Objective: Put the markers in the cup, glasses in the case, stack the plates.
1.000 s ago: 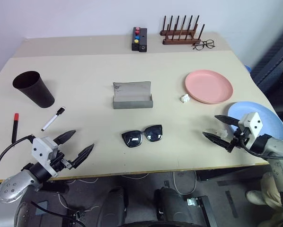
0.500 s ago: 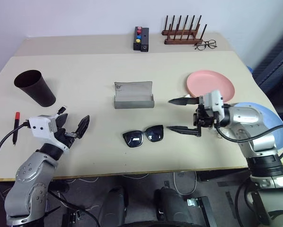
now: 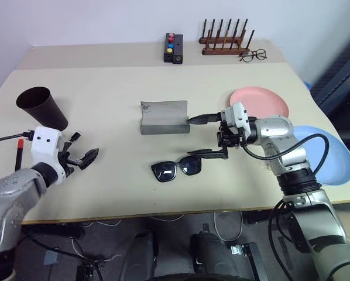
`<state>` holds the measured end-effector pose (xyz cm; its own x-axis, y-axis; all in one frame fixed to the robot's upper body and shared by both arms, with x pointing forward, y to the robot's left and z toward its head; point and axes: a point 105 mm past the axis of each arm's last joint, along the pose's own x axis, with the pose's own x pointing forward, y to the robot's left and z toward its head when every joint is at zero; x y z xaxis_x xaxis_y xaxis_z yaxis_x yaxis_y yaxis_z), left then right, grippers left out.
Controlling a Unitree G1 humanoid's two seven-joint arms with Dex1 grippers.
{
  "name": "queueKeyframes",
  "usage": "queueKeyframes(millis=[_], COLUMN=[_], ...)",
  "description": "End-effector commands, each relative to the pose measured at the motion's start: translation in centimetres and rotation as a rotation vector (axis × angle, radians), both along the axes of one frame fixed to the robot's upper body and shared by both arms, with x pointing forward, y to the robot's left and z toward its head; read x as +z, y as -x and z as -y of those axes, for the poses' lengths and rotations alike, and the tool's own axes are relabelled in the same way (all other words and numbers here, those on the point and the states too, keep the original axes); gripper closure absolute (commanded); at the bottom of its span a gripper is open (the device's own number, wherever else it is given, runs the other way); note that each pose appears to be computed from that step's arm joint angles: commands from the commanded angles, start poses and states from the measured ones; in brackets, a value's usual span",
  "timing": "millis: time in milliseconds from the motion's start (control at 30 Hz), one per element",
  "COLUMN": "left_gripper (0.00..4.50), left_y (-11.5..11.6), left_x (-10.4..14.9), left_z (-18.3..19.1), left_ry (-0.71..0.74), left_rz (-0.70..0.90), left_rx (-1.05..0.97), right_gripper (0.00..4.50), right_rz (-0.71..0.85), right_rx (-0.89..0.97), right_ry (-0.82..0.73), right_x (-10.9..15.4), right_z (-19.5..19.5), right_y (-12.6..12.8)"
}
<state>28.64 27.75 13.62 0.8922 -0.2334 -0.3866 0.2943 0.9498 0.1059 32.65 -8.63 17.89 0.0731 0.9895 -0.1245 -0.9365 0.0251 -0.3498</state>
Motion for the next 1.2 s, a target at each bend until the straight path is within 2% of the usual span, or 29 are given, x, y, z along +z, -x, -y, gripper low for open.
queueKeyframes(millis=[33,167,300,500,700,1000,1200], left_gripper=[0.00,0.00,0.00,0.00,0.00,0.00,0.00], left_y=[-0.3,-0.8,-1.3,-2.7,-3.4,-4.6,-5.0], left_x=[-0.4,-0.9,0.1,2.3,2.8,1.8,0.7], left_z=[-0.7,-1.1,-1.4,-2.8,-4.3,-6.9,-6.8], left_ry=[-0.042,-0.057,-0.094,-0.119,-0.121,-0.124,-0.081], left_rz=[-0.040,-0.071,-0.055,-0.047,-0.067,-0.151,-0.210], left_rx=[-0.075,-0.141,-0.220,-0.226,-0.173,-0.037,-0.024], right_gripper=[0.06,0.06,0.06,0.06,0.06,0.06,0.06], right_rz=[0.045,0.035,0.028,0.025,0.028,0.027,0.024], right_rx=[0.008,0.002,-0.009,-0.013,-0.021,-0.039,-0.056], right_ry=[-0.013,0.006,0.021,0.008,0.002,-0.008,-0.007], right_x=[1.0,0.3,-0.4,-0.6,-0.6,-0.2,-0.4], right_z=[0.1,0.5,0.8,0.2,0.1,0.5,1.0], right_y=[-0.3,-0.6,-0.9,-1.1,-1.0,-0.5,-0.2])
